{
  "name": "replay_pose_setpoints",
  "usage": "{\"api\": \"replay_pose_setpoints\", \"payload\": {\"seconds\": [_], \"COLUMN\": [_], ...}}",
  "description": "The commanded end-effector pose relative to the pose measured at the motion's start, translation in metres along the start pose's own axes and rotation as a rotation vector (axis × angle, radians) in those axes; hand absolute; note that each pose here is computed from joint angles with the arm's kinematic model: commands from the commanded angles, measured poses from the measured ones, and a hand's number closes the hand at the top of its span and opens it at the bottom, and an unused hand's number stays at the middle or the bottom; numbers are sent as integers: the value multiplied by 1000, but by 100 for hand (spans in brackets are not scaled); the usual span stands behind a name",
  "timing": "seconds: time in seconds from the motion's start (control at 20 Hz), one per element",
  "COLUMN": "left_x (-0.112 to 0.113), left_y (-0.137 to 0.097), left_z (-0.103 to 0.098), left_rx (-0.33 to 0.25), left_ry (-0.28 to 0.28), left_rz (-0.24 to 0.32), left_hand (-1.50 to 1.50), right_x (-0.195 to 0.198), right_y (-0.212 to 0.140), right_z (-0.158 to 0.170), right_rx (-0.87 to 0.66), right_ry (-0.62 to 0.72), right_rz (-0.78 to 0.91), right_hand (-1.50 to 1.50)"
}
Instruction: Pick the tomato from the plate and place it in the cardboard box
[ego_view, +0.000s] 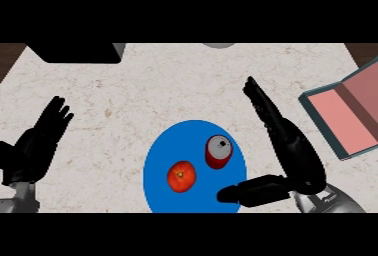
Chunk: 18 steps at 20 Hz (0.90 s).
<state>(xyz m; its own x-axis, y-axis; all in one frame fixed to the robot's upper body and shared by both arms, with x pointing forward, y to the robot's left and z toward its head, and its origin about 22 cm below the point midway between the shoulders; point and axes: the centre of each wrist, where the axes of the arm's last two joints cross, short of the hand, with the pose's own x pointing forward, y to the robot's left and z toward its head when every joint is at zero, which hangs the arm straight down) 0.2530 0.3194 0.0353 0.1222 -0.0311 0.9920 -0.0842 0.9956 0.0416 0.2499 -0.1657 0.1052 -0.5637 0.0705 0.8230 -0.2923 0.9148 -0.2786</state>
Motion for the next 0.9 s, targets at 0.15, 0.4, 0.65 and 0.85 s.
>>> {"api": "replay_pose_setpoints", "payload": {"seconds": [0.15,0.4,0.65,0.85], "left_x": [11,16,6,27], "left_y": [-2,6,-7,14], "left_z": [6,4,11,7], "left_rx": [-24,-29,-39,-33], "left_ry": [12,16,18,22], "left_rz": [15,18,12,22], "left_hand": [0,0,0,0], "right_x": [30,51,85,85], "right_y": [-12,-3,37,79], "right_z": [-13,-20,-37,-51], "right_rx": [320,513,636,717], "right_ry": [102,246,359,477], "right_rz": [368,680,799,827], "right_hand": [-150,-150,-150,-150]}}
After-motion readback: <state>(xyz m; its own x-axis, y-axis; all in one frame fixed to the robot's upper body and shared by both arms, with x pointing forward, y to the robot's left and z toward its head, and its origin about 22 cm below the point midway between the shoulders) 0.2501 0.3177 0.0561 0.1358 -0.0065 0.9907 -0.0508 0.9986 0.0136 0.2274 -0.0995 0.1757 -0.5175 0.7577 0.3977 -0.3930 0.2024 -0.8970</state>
